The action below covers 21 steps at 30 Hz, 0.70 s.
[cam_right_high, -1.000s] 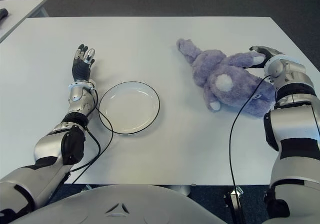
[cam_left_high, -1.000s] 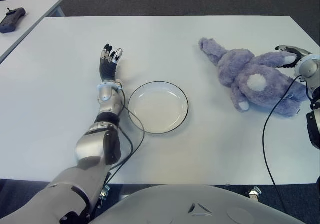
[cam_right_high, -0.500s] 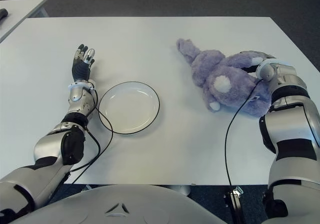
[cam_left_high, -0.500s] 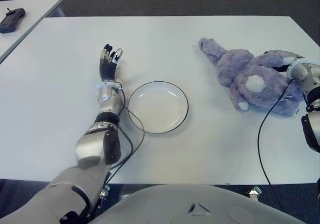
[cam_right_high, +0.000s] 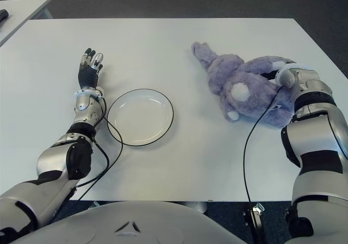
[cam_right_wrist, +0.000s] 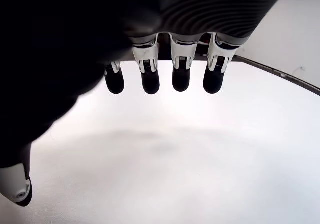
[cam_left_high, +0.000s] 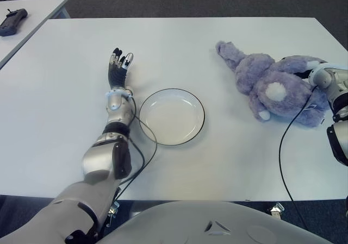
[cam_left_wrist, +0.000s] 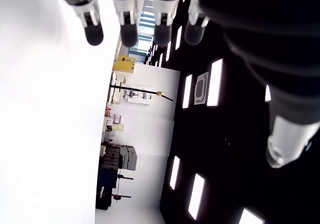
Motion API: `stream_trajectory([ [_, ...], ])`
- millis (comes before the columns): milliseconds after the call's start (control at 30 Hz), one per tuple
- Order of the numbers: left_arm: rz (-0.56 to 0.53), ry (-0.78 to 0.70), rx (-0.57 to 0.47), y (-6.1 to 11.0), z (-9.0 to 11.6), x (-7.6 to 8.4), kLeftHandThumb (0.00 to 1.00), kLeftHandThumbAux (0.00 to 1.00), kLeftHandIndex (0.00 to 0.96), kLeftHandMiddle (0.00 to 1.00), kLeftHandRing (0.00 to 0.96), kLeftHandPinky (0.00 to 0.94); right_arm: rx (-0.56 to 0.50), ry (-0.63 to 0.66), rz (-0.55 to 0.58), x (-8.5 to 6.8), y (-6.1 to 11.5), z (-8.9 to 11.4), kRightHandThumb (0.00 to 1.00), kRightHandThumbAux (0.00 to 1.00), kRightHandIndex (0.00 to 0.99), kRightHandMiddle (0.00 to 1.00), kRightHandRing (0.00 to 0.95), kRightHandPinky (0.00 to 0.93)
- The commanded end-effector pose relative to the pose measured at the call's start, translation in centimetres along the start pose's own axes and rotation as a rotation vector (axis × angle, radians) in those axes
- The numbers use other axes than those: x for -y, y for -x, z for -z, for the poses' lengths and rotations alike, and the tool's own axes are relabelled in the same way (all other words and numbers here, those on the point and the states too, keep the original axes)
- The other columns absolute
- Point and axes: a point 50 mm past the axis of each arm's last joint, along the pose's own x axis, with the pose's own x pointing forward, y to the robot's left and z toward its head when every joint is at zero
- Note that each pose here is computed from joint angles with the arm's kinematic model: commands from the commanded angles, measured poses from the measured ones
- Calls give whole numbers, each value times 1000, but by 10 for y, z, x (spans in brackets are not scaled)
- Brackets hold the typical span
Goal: Put the doll into the plate.
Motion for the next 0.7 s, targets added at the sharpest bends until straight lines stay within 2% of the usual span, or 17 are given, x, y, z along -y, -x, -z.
stream_trajectory([
  [33,-114,21,-466,90,106,-29,0,596,6,64,37,3,71,54,-34,-2,-4,-16,83,523,0,0,0,0],
  [700,-115,28,-465,89,106,-29,0,609,3,67,38,3,119,97,-108,-22,-9,-34,68,461,0,0,0,9],
])
